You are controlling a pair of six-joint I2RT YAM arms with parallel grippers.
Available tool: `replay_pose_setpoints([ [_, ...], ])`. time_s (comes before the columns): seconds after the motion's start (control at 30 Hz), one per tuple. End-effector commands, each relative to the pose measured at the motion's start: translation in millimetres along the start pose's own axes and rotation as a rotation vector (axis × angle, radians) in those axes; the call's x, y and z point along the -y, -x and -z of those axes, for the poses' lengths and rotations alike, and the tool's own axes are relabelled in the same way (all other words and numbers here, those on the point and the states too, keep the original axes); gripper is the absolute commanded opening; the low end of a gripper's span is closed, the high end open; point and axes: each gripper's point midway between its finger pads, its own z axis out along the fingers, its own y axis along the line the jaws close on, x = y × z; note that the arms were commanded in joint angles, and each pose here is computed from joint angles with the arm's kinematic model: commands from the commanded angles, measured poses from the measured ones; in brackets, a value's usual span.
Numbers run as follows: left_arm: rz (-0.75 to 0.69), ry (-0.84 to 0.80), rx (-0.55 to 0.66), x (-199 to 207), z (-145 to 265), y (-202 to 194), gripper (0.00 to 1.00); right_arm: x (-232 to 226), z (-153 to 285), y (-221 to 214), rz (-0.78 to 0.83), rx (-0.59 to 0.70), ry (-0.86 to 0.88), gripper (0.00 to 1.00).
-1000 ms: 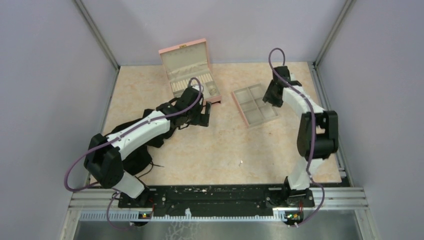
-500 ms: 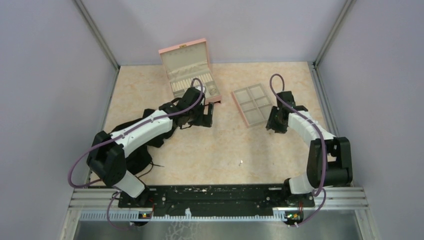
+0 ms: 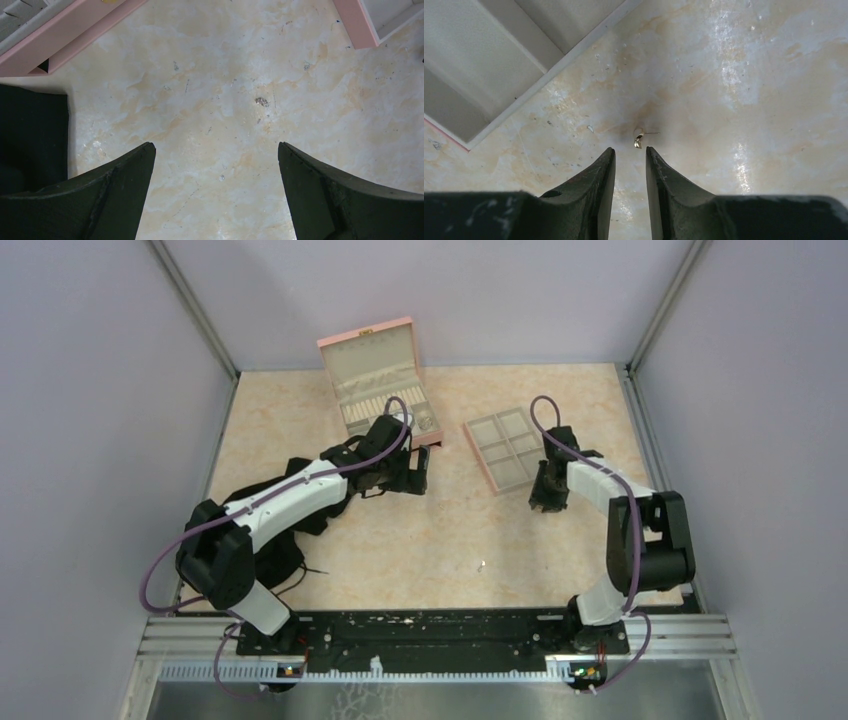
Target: Organize the mixed jewelry
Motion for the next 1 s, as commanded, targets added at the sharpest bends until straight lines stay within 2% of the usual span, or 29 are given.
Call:
replay_pose_setpoints([
  [0.0, 0.007, -0.018, 0.028, 4, 2, 9, 0.98, -7, -4, 13, -0.011, 0.045, -0.001, 0.29],
  [0.4, 0.018, -0.005, 0.025, -1, 2, 1, 0.98, -2, -15, 13, -0.012, 0.043, -0.05, 0.2],
  [0.6, 0.014, 0.001, 0.034, -2, 4, 4, 0.98, -8, -6, 20, -0.009, 0.065, -0.033, 0.0],
  [0.8, 0.02, 0.006, 0.039, -3, 4, 3, 0.98, -12, 15, 44, 0.005, 0.129, -0.036, 0.0],
  [0.97, 0.025, 0.02, 0.045, -7, 7, 4, 0.98, -30, 34, 85, 0.007, 0.215, -0.003, 0.0],
])
